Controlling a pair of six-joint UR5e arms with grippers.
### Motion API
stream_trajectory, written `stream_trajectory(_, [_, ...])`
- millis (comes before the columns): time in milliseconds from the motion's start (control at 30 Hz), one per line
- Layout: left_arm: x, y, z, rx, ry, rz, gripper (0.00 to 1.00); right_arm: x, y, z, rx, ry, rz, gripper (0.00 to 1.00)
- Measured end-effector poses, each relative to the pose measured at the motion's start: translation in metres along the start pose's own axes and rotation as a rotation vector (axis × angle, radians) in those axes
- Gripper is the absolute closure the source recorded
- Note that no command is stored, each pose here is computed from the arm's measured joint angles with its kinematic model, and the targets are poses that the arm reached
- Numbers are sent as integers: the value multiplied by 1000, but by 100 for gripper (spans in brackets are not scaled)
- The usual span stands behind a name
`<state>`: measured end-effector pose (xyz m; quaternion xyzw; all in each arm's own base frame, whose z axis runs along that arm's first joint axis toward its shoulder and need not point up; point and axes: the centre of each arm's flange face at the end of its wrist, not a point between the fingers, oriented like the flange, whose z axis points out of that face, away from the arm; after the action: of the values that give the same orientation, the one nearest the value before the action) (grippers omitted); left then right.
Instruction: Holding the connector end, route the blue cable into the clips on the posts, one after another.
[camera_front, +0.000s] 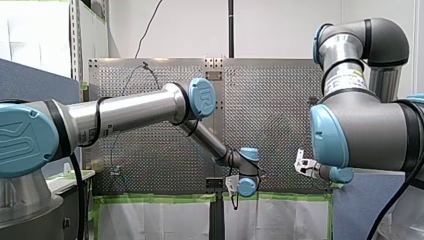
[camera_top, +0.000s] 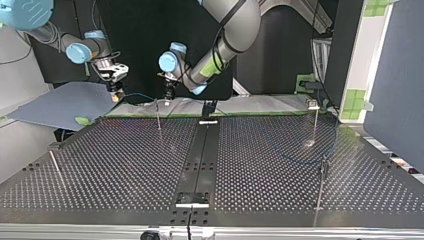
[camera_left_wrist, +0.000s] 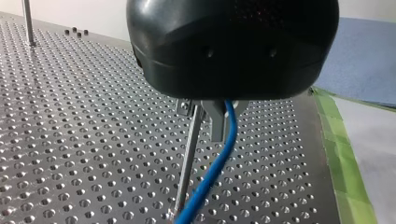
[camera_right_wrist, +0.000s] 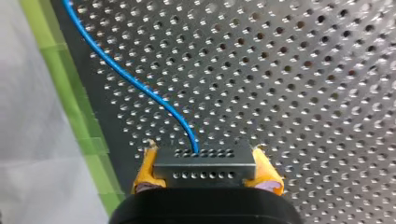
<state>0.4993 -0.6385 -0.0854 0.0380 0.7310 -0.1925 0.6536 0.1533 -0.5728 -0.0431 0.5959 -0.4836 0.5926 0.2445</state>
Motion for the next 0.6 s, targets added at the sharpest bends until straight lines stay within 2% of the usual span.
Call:
stream_trajectory(200, [-1, 4, 4, 13, 4, -1, 100, -18, 1, 1, -1, -31, -3, 100])
stream_trajectory(600, [-2, 5, 9, 58, 14, -4, 100, -11, 8, 10, -4, -13, -5, 100])
